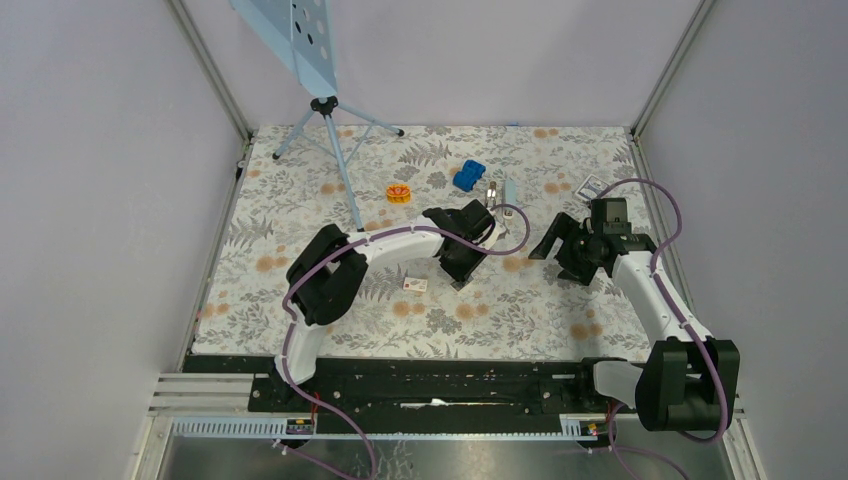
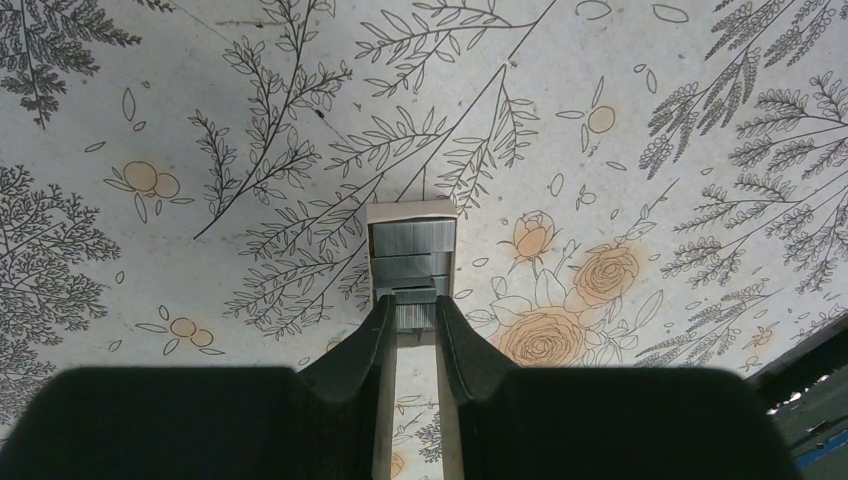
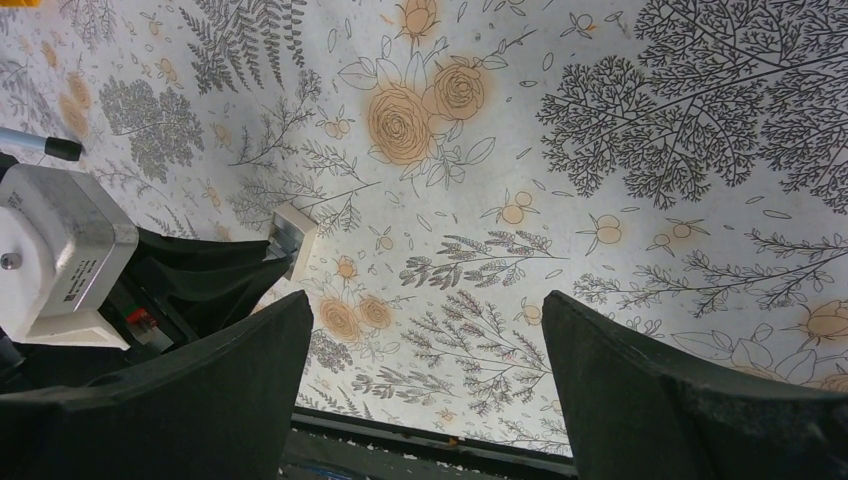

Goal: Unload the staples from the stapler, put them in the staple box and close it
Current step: Place the staple in the staple box.

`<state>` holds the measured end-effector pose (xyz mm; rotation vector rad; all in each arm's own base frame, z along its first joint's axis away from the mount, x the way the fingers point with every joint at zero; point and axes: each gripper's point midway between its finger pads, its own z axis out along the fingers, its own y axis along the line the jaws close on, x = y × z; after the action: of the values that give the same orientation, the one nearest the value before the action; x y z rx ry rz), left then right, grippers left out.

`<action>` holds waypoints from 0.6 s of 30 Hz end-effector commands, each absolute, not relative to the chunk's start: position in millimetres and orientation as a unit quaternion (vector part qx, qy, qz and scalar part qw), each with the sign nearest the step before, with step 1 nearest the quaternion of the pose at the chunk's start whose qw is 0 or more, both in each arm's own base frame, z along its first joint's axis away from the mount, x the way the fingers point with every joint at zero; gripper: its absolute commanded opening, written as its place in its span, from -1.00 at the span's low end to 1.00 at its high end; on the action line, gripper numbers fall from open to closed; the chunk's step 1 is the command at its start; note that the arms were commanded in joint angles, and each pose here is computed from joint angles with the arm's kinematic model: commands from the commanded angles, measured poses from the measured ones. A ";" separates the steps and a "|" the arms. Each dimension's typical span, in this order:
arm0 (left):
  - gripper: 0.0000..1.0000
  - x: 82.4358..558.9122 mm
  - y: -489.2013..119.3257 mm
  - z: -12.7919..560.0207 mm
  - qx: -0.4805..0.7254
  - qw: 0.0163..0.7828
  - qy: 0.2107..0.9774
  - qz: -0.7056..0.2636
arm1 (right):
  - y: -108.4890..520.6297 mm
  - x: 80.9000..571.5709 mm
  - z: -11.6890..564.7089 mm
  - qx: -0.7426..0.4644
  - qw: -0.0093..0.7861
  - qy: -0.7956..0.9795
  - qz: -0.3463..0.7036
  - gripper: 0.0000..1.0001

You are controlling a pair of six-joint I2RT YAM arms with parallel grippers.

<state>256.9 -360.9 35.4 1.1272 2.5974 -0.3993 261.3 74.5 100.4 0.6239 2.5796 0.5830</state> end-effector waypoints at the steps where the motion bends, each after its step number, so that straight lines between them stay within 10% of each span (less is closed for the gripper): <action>1: -0.89 262.4 -373.6 47.3 0.398 0.161 0.890 -0.155 | 77.8 261.6 103.0 0.216 0.215 0.926 0.222 0.85; 18: -0.79 263.0 -380.5 55.3 0.402 0.170 0.884 -0.168 | 81.7 260.8 102.0 0.211 0.212 0.926 0.233 0.86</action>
<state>255.3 -362.4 35.8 1.1324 2.5975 -0.4138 260.2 77.6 99.1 0.6168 2.5815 0.6085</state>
